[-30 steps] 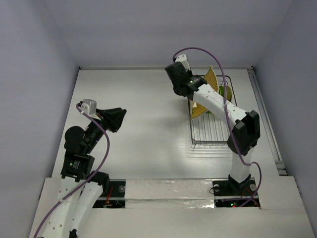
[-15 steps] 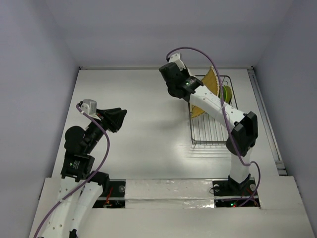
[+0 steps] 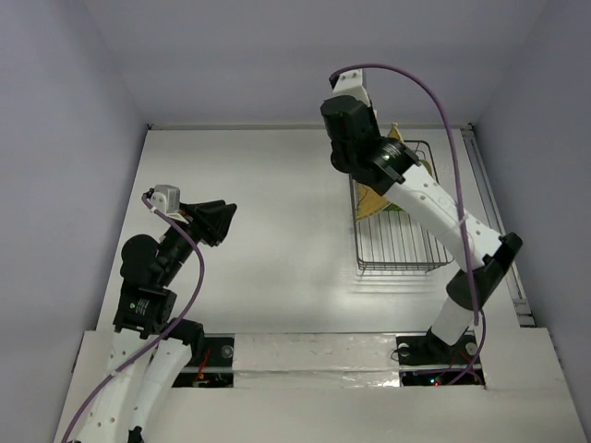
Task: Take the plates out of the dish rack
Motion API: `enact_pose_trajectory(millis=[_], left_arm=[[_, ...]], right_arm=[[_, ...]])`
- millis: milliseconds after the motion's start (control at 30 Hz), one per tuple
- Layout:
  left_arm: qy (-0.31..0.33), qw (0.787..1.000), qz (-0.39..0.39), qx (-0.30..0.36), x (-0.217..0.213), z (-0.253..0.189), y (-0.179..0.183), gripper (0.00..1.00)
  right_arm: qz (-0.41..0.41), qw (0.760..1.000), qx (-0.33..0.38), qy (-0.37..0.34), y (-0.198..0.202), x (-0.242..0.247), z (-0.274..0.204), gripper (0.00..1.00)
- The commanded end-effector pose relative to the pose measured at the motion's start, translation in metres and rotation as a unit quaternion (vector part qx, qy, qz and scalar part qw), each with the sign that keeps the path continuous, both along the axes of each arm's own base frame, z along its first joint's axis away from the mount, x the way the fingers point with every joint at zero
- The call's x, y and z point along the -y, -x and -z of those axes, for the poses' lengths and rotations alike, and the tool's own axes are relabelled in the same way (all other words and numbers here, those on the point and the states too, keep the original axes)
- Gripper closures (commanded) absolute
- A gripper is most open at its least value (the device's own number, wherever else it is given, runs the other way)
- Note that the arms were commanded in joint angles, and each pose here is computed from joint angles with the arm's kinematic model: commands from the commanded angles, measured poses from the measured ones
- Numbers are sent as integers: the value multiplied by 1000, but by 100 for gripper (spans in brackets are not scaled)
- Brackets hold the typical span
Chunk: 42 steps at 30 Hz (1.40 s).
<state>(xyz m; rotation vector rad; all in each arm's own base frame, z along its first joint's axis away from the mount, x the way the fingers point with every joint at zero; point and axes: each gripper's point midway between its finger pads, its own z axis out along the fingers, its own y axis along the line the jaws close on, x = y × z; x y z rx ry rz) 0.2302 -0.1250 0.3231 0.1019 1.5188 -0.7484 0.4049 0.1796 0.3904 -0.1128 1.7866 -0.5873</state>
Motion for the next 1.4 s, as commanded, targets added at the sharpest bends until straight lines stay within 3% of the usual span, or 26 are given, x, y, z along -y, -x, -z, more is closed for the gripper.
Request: enact_pose_trajectory(millis=[0,100,233,333,533,767,833,933,1167,1367], left_arm=[[7,999,-6,45,-3,-33,7,67],[8,999,-13,44,-6,-33,6,67],[7,999,-21,43,-8,-33,5,67],[7,999,-34,42,-12,-34,4,67],[8,998,-38,41,-14,-33,4,67],[7,999,-36,40,-13,-33,4,67],[6,999,-36,39,-13,-32,4,67],[7,999,-32,38,-10,-32,5,67],[6,999,-27,38,-8,-32,6,67],[6,999,-26,38,-8,-31,6,67]], right_arm=[[-3,990,101,-103,30,15,-79,100],[-71,975,113,-177,30,-8,-83,100],[-200,924,96,-311,24,-79,-69,100],[-246,890,72,-377,10,-129,-45,100],[-299,813,39,-498,-15,-212,-10,100],[-307,749,-2,-587,-49,-284,51,100],[-300,743,-30,-598,-58,-303,85,100],[-309,725,-48,-614,-63,-321,101,100],[-284,724,-98,-620,-72,-342,166,100],[-244,730,-134,-625,-76,-322,210,80]])
